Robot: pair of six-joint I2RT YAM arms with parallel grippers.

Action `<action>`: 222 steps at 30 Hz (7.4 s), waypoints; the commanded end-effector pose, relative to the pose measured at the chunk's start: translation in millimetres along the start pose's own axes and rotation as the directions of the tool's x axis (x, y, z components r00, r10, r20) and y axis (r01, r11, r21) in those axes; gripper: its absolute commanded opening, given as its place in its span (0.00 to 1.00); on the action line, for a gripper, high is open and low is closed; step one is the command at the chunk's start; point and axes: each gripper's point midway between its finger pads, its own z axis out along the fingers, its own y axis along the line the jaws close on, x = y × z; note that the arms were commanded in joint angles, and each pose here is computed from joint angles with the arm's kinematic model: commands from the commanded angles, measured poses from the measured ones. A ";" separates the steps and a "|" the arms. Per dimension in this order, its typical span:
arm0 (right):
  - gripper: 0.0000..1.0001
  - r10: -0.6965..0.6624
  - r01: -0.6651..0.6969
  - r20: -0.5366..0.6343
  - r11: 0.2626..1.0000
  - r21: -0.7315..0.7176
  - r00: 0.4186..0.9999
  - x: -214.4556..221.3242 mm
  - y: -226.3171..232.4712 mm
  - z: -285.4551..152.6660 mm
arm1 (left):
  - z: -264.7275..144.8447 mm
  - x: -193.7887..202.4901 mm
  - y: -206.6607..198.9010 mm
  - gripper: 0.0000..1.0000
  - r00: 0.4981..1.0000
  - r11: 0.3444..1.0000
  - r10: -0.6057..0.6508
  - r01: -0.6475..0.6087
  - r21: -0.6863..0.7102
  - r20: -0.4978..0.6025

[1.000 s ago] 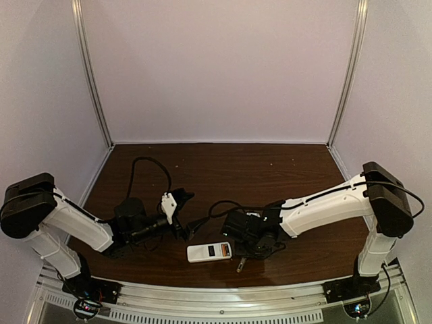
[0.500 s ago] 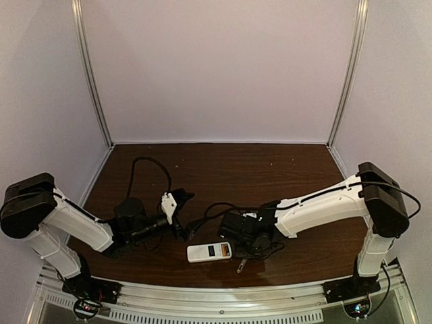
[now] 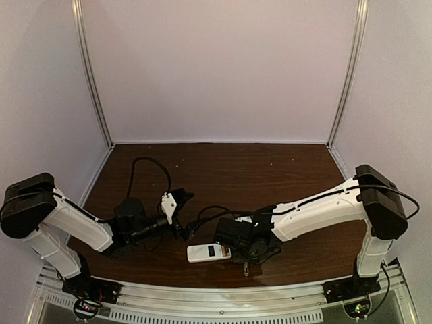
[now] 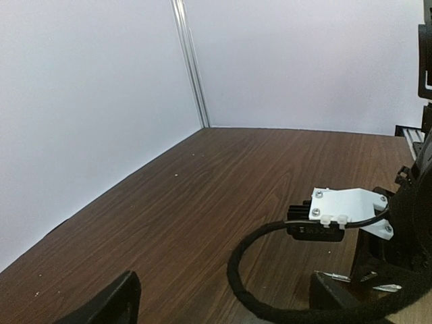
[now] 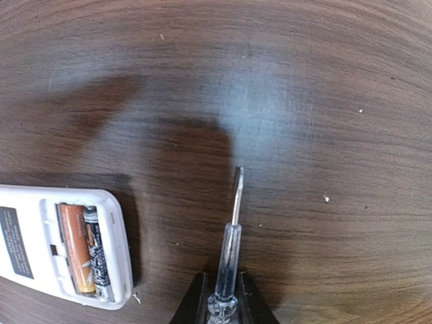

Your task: Unload the batteries from the remote control

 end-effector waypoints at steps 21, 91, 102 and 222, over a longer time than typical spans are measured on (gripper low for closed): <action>0.00 -0.173 0.194 0.185 0.976 -0.099 0.967 -17.6 -14.8 -12.2 | 0.2 -2.7 4.2 0.86 0.997 0.988 -0.082 0.079 0.130 0.014; 0.00 -0.191 0.267 0.423 0.955 -0.128 0.886 -53.3 -40.8 -89.3 | 9.4 -8.9 -40.6 0.79 0.988 0.885 -0.150 0.153 0.439 -0.041; 0.00 -0.349 0.519 0.512 0.822 -0.235 0.785 -37.2 -14.5 -100.7 | 9.1 -37.8 -60.7 0.73 0.944 0.749 -0.323 0.295 0.593 -0.062; 0.71 0.360 0.518 0.575 0.250 -0.818 0.734 -64.1 36.6 -216.6 | 0.6 -91.3 -61.9 0.00 0.840 0.577 -0.542 0.399 0.712 -0.031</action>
